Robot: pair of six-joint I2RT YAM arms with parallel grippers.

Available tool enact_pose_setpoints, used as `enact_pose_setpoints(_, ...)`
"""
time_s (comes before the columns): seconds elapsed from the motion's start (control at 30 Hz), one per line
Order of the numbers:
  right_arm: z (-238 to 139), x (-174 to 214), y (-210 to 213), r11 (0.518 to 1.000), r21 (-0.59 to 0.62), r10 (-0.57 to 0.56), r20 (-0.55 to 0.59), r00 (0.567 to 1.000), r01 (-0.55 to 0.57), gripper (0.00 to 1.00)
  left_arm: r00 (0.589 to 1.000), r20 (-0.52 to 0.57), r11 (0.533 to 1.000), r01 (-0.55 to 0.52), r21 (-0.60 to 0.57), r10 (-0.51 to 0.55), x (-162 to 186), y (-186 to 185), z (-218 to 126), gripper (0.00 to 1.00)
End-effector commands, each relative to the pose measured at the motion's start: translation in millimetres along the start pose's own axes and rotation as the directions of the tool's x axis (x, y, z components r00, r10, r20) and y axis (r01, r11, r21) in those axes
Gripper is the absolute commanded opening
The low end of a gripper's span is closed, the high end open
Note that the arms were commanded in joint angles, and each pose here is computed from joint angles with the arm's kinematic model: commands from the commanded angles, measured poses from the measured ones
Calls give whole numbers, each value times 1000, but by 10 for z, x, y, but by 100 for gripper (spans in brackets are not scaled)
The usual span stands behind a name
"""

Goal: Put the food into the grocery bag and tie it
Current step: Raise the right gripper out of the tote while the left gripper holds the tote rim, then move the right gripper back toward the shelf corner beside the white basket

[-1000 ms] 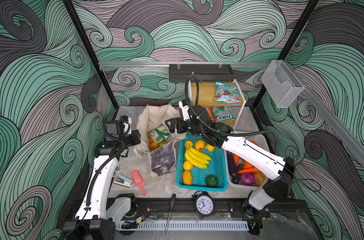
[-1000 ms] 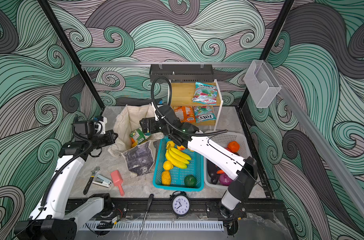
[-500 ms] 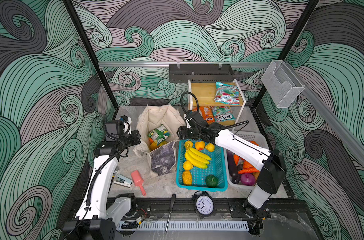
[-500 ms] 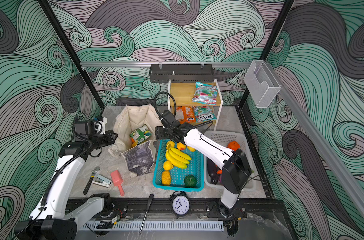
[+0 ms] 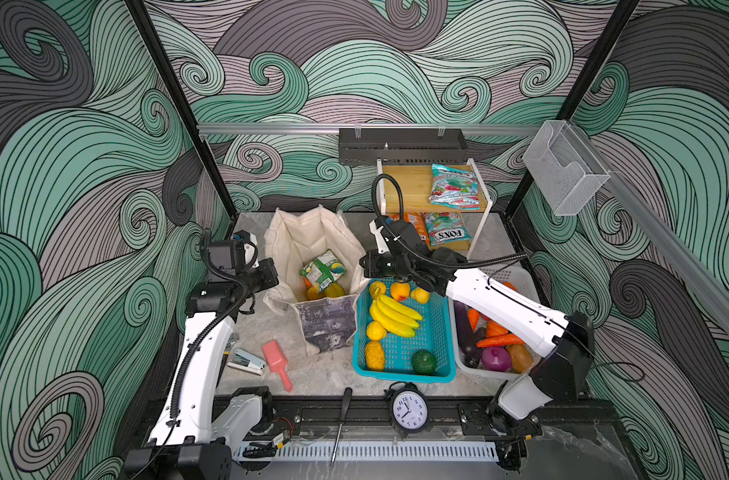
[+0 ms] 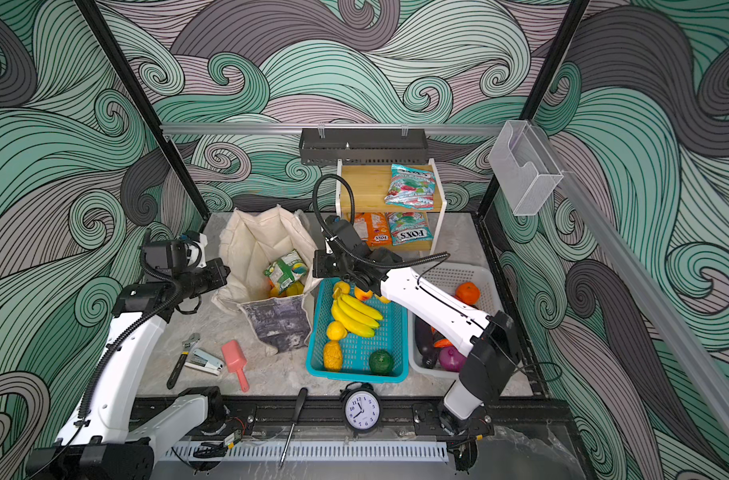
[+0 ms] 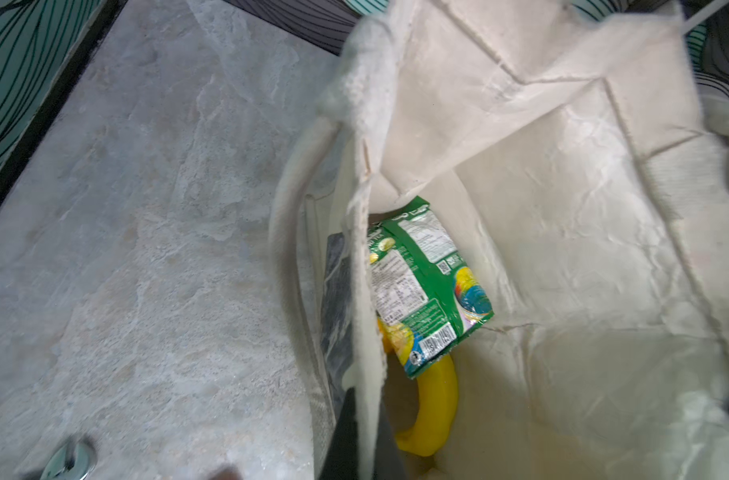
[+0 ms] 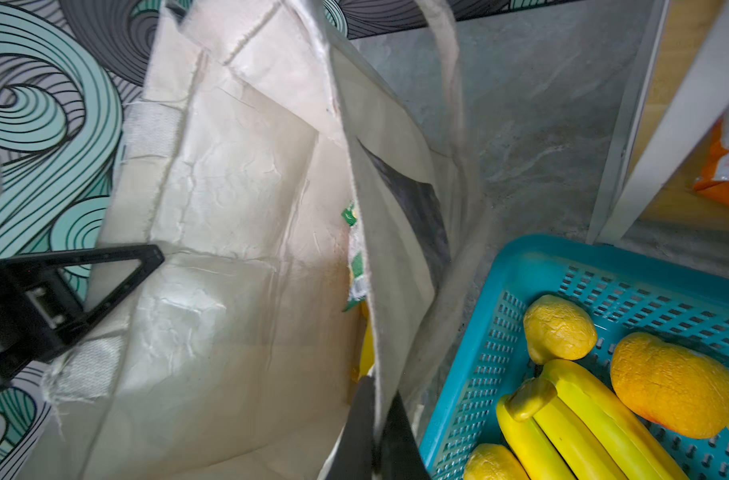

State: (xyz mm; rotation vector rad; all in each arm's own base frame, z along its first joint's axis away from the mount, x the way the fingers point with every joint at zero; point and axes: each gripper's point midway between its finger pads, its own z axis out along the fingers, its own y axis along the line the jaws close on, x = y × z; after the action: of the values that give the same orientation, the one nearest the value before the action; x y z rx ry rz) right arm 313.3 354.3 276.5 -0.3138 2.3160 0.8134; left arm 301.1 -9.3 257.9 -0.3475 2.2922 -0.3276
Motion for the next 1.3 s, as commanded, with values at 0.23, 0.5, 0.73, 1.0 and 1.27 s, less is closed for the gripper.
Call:
enact_pose_setpoints(0.23,-266,-197,-106,997,66,-45,69,997,40,0,996,90,978,32,-207,-14,-442,246,-259,0)
enact_pose_setpoints(0.5,123,-34,133,996,-64,-70,-43,997,67,0,1000,4,998,-19,-61,20,-204,73,64,0)
enact_pose_setpoints(0.73,230,55,113,996,-53,-75,-110,991,69,8,999,-17,999,-34,-27,33,-77,58,148,0)
enact_pose_setpoints(1.0,-496,-408,184,993,-51,-99,59,993,102,95,999,-15,998,-45,-39,44,-42,91,148,0)
enact_pose_setpoints(1.27,-1477,-979,-327,988,136,-111,330,937,70,100,999,-18,999,-44,-4,43,24,36,116,0)
